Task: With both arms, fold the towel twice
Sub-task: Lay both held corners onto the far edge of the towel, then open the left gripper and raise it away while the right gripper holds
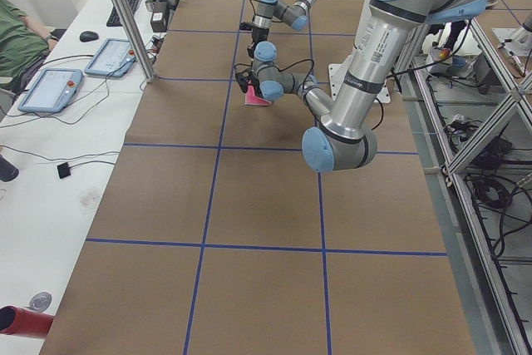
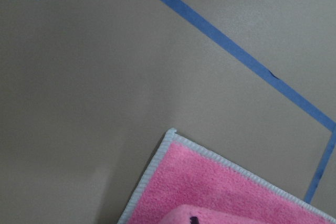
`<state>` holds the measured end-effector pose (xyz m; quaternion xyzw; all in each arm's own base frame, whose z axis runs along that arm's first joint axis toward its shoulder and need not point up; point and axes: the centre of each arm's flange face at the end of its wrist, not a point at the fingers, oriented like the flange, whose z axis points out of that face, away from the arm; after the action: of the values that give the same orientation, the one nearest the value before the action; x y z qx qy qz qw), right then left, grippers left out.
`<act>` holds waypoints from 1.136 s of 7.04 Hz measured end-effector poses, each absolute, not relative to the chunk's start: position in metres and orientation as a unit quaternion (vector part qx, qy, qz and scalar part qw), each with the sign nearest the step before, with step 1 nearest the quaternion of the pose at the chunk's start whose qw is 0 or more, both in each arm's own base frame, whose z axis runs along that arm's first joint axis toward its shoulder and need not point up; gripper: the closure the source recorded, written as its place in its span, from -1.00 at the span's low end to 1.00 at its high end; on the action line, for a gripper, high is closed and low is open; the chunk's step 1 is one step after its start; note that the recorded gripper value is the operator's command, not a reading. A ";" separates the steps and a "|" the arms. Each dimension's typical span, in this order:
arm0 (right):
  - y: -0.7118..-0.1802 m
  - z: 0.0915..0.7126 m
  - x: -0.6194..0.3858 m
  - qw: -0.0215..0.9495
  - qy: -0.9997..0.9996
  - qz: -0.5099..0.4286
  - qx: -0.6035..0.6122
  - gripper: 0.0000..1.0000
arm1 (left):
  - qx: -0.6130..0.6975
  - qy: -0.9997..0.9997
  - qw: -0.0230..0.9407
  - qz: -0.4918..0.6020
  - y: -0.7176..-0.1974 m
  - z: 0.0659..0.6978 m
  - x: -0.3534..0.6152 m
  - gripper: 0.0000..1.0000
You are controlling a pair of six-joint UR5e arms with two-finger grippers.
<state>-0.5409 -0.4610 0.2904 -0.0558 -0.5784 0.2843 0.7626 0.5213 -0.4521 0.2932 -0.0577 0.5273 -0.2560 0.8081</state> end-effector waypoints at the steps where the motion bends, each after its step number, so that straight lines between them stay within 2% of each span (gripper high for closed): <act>1: -0.461 0.290 -0.541 0.763 -0.579 0.284 -0.056 1.00 | -0.058 0.528 0.808 -0.256 -0.452 0.293 0.522 0.58; 2: -0.460 0.290 -0.541 0.762 -0.581 0.283 -0.056 0.02 | -0.058 0.528 0.807 -0.256 -0.453 0.291 0.522 -0.98; 3: -0.460 0.288 -0.540 0.759 -0.585 0.281 -0.056 -0.87 | -0.058 0.529 0.807 -0.258 -0.454 0.290 0.524 -1.00; 4: -0.460 0.286 -0.540 0.756 -0.589 0.281 -0.057 -0.99 | -0.059 0.528 0.807 -0.260 -0.455 0.290 0.526 -1.00; 8: -0.460 0.281 -0.537 0.755 -0.597 0.268 -0.047 -0.99 | -0.058 0.528 0.805 -0.264 -0.460 0.289 0.525 -1.00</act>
<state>-0.5369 -0.4602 0.2812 -0.0470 -0.5968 0.2680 0.7549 0.5251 -0.4601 0.2888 -0.0579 0.5276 -0.2642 0.8053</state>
